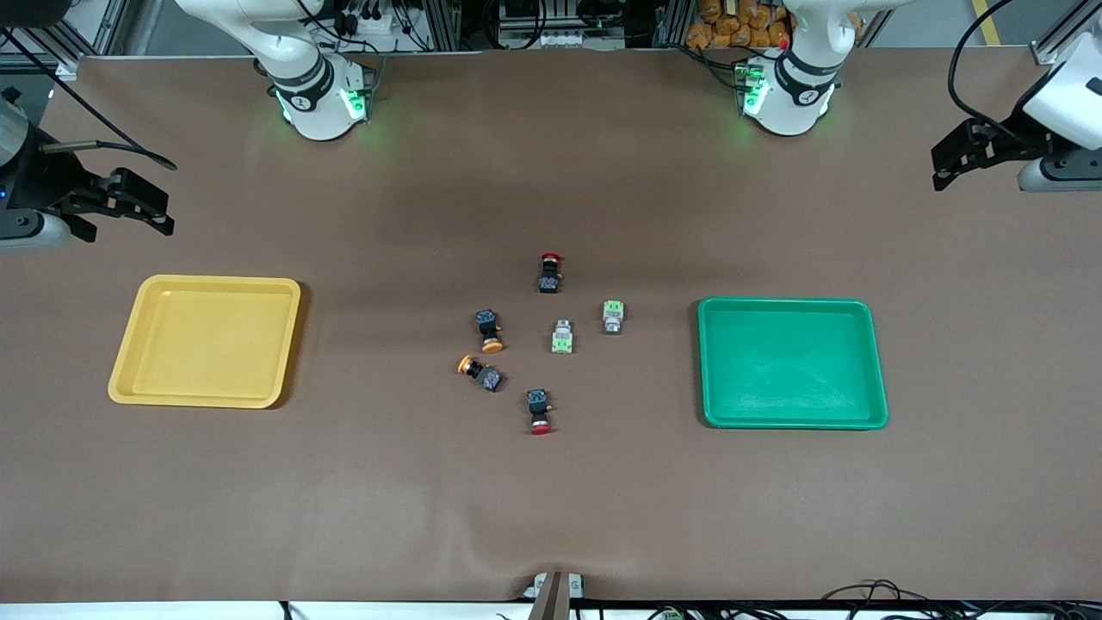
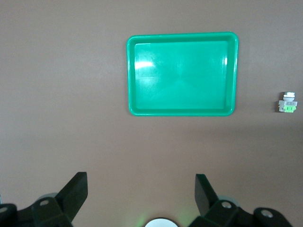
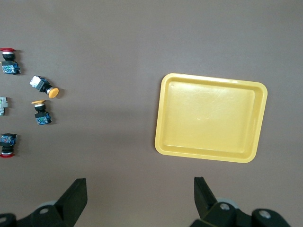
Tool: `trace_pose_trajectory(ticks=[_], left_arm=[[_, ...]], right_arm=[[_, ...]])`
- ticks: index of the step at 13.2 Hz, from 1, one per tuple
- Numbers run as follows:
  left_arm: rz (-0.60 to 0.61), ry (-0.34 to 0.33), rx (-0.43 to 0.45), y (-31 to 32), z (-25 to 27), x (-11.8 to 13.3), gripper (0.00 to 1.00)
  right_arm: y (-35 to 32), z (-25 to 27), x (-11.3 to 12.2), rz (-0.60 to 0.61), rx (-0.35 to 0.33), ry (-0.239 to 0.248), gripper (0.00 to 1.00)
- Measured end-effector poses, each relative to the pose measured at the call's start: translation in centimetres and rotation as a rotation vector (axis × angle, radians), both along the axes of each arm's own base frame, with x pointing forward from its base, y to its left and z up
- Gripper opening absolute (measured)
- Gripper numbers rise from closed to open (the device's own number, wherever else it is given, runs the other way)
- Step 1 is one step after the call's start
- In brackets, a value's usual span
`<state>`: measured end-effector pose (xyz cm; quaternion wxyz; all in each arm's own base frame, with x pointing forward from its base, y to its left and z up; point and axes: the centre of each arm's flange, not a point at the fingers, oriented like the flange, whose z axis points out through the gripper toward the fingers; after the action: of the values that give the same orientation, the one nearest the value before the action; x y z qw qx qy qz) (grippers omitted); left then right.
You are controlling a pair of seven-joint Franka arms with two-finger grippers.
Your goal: Place green and yellow buttons in trays
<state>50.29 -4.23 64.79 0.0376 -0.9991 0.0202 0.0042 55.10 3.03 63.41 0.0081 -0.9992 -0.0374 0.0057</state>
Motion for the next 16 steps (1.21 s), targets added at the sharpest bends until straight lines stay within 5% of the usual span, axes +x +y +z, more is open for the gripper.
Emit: trace_pose_trajectory(ticks=[8, 11, 16], left_arm=[[-0.008, 0.018, -0.022, -0.5, -0.7, 1.2, 1.00], [-0.011, 0.068, -0.096, -1.4, -2.6, 1.9, 1.00], [0.014, 0.146, -0.103, -8.0, -9.6, 3.0, 1.00]], right_arm=[[0.0, -0.3, 0.1, 0.000, 0.000, 0.006, 1.00], [0.0, -0.4, 0.1, 0.000, 0.000, 0.015, 1.00], [0.0, -0.6, 0.0, 0.000, -0.001, 0.027, 1.00]])
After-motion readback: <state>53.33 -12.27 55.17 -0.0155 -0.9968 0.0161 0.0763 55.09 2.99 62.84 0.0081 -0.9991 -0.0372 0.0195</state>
